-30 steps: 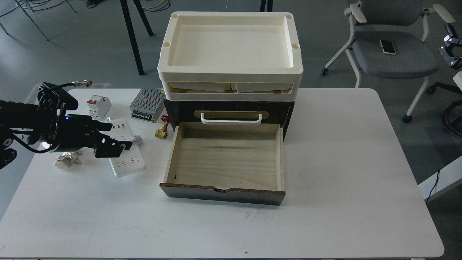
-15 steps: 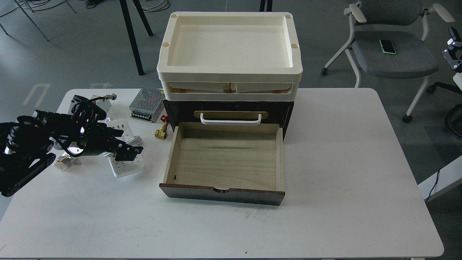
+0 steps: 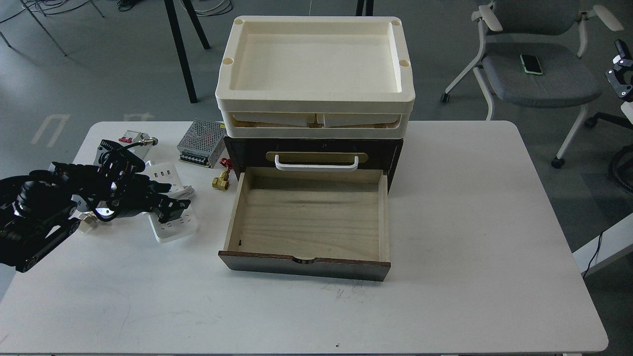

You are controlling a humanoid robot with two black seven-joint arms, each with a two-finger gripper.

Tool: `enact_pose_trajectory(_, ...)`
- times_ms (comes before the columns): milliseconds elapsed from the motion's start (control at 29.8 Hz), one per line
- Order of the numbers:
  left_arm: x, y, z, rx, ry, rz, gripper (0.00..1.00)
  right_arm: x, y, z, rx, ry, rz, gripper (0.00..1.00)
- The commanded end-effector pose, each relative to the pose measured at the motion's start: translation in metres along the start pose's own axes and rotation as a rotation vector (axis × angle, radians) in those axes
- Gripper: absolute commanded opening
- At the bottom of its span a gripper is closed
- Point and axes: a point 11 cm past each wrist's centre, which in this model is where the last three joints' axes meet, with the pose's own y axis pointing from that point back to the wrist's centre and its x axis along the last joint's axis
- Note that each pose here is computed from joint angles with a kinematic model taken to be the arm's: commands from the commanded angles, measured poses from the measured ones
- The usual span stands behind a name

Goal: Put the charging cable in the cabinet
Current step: 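Reach the left gripper down to the white power strip, then close the left gripper on the power strip and lift it, then carry the power strip over the open drawer and lower it in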

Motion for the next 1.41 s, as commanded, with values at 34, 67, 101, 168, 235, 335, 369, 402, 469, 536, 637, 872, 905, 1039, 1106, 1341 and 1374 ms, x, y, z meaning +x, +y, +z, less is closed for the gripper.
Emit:
enact_pose_trajectory(34,-0.003,-0.003,-0.006,0.022,-0.002,0.022,0.63,0.002,0.002,0.001,0.002,-0.002,0.005,1.0)
enact_pose_trajectory(67,-0.005,-0.004,-0.007,0.028,0.001,0.023,0.63,0.003,0.002,0.001,0.001,-0.003,0.007,1.0)
enact_pose_trajectory(101,-0.006,-0.005,-0.008,0.033,0.0,0.026,0.63,0.003,0.002,0.001,0.001,-0.003,0.007,1.0)
enact_pose_trajectory(168,-0.008,-0.008,-0.008,0.034,0.003,0.023,0.63,0.004,0.003,0.001,0.0,-0.002,0.009,1.0)
enact_pose_trajectory(235,-0.012,-0.009,-0.007,0.033,0.0,0.011,0.62,0.004,0.003,0.001,0.002,-0.002,0.01,1.0)
enact_pose_trajectory(335,-0.013,-0.01,-0.005,0.029,-0.007,0.018,0.62,0.005,0.003,0.0,0.004,-0.002,0.013,1.0)
enact_pose_trajectory(369,-0.013,-0.01,-0.005,0.028,-0.008,0.021,0.6,0.006,0.004,0.001,0.003,-0.001,0.015,1.0)
enact_pose_trajectory(402,-0.015,-0.011,-0.004,0.026,-0.009,0.019,0.57,0.006,0.004,0.001,0.003,-0.002,0.016,1.0)
enact_pose_trajectory(469,-0.016,-0.011,-0.004,0.026,-0.011,0.015,0.46,0.006,0.004,0.001,0.005,-0.003,0.017,1.0)
enact_pose_trajectory(536,-0.018,-0.011,-0.003,0.024,-0.019,0.005,0.18,0.007,0.006,0.001,0.004,-0.004,0.02,1.0)
enact_pose_trajectory(637,-0.015,-0.012,-0.002,0.02,-0.035,0.008,0.04,0.009,0.006,0.0,0.012,-0.009,0.026,1.0)
enact_pose_trajectory(872,-0.01,-0.007,-0.007,0.029,-0.036,0.023,0.0,0.013,0.01,0.001,0.014,-0.015,0.037,1.0)
enact_pose_trajectory(905,-0.01,-0.004,-0.01,0.036,-0.028,0.019,0.0,0.014,0.01,0.001,0.015,-0.014,0.038,1.0)
enact_pose_trajectory(1039,0.0,0.024,-0.025,0.045,0.036,0.002,0.0,0.017,0.013,0.002,0.012,-0.013,0.047,1.0)
enact_pose_trajectory(1106,0.007,0.044,-0.026,0.022,0.074,0.017,0.0,0.017,0.014,0.003,0.011,-0.013,0.048,1.0)
enact_pose_trajectory(1341,0.047,0.114,0.007,-0.168,0.237,0.129,0.0,0.019,0.013,-0.004,0.035,-0.019,0.055,1.0)
enact_pose_trajectory(1374,0.052,0.122,0.018,-0.211,0.255,0.145,0.0,0.021,0.013,-0.005,0.039,-0.017,0.061,1.0)
